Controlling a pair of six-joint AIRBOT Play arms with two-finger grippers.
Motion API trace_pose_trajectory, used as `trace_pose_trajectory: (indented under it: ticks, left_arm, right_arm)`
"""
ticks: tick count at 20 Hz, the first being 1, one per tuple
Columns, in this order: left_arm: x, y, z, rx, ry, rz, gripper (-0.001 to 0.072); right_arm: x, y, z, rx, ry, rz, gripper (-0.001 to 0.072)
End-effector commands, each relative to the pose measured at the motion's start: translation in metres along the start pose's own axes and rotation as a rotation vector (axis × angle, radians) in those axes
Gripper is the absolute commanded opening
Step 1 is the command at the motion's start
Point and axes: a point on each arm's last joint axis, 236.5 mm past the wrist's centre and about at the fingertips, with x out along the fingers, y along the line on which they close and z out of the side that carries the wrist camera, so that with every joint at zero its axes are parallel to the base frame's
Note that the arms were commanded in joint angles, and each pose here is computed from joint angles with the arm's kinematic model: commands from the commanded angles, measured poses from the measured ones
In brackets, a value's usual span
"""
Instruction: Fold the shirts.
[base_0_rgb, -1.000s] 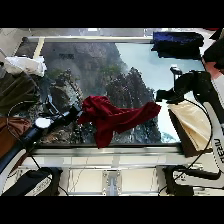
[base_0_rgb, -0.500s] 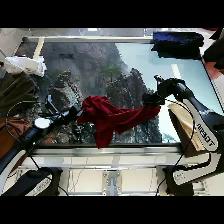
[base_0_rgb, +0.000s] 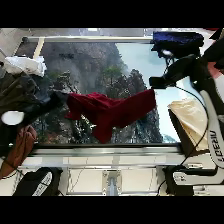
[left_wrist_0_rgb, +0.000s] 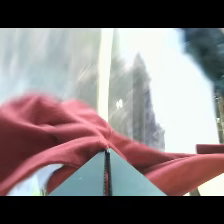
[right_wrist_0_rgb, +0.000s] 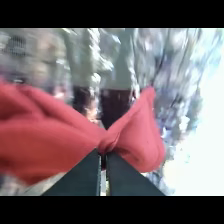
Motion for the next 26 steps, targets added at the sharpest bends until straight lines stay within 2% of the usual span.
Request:
trace_pose_trajectory:
  ticks: [1,6,9,11,14,19,22,25,26]
  left_arm:
    - [-0.085,-0.062,0.049,0.246,-0.097,-0.015,0.0011]
    - [-0.216,-0.151,0.114,0.572,-0.46,0.074,0.001]
    - [-0.232,-0.168,0.098,0.629,-0.412,0.074,0.001]
    - [-0.216,-0.14,0.091,0.62,-0.305,0.146,0.001]
    - [-0.161,-0.074,0.078,0.525,-0.031,0.237,0.0011]
    - [-0.04,0.07,0.03,0.299,0.435,0.309,0.0011]
    - [0.025,0.148,-0.001,0.149,0.583,0.337,0.0012]
    - [0.082,0.196,-0.025,-0.004,0.6,0.322,0.002]
    - [0.098,0.201,-0.029,-0.067,0.579,0.296,0.0102]
  right_arm:
    - [-0.142,0.033,0.006,-0.12,-0.209,-0.009,0.001]
    - [-0.346,0.089,-0.019,-0.246,-0.702,-0.005,0.001]
    - [-0.399,0.101,-0.045,-0.273,-0.848,-0.014,0.0009]
    - [-0.391,0.098,-0.05,-0.27,-0.811,-0.019,0.0009]
    - [-0.312,0.08,-0.046,-0.225,-0.57,-0.008,0.0008]
    - [-0.097,0.035,-0.074,-0.074,-0.014,0.045,0.0009]
    - [0.013,0.021,-0.08,0.035,0.078,0.093,0.0009]
    - [0.081,0.012,-0.064,0.102,0.062,0.105,0.001]
    - [0.097,0.012,-0.054,0.104,0.031,0.1,0.001]
